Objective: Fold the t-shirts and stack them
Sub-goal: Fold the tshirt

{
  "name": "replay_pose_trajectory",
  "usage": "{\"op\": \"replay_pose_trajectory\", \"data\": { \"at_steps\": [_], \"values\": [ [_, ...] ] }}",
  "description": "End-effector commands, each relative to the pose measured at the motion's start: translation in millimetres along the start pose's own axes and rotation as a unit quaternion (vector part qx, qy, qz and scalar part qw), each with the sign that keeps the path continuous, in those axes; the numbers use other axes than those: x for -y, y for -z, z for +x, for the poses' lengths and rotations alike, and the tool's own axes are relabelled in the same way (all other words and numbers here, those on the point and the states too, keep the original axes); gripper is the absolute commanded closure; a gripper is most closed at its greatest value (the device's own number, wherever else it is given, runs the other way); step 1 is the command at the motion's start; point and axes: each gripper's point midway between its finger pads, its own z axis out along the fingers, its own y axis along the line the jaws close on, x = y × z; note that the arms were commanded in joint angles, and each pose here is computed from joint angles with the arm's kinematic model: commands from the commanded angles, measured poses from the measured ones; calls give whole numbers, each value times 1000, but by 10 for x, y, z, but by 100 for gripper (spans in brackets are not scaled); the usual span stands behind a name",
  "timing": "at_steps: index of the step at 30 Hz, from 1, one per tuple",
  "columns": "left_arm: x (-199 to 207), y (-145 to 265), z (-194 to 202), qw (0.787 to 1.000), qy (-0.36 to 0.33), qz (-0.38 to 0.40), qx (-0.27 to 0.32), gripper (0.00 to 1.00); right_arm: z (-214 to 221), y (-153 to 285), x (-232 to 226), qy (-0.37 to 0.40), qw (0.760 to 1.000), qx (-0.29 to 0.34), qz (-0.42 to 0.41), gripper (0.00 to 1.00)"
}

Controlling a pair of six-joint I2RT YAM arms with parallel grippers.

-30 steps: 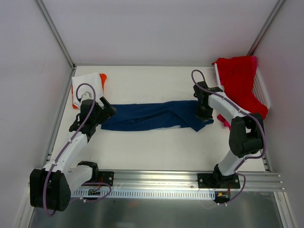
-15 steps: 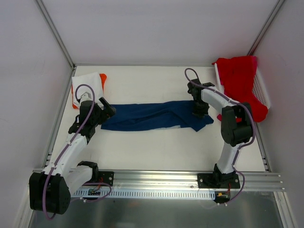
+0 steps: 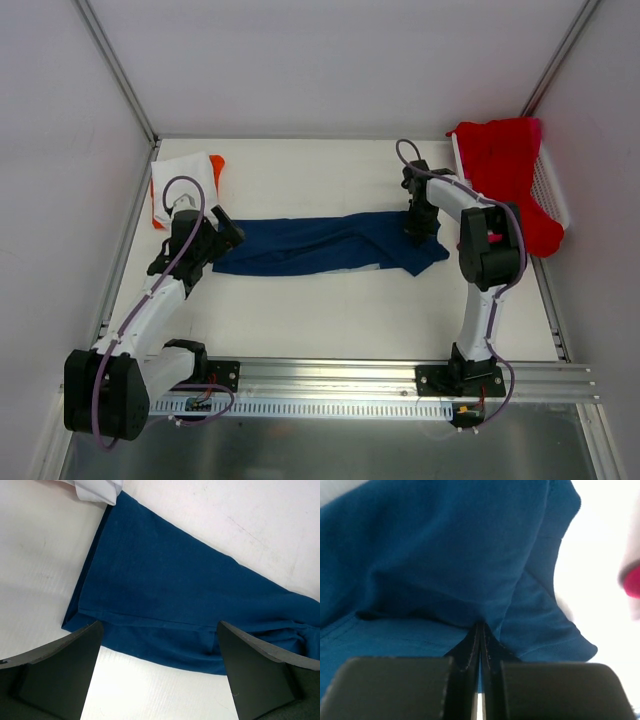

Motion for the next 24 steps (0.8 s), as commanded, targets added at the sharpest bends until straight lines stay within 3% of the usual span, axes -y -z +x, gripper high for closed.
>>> {"op": "replay_pose_trajectory", "data": {
  "at_steps": [1,11,24],
  "values": [
    [137,9,-205,1000,-11,11,27,1,-62,45,-256,-18,996,-7,-92,100],
    [123,-126,-148,1000,-10,4,11,1,-325,-16,-328,-45,986,-17,-159,100],
    [121,-200,-157,1000,-17,-3,7,1,-1208,62,-726,-89,961,-8,-263,99]
  ]
}}
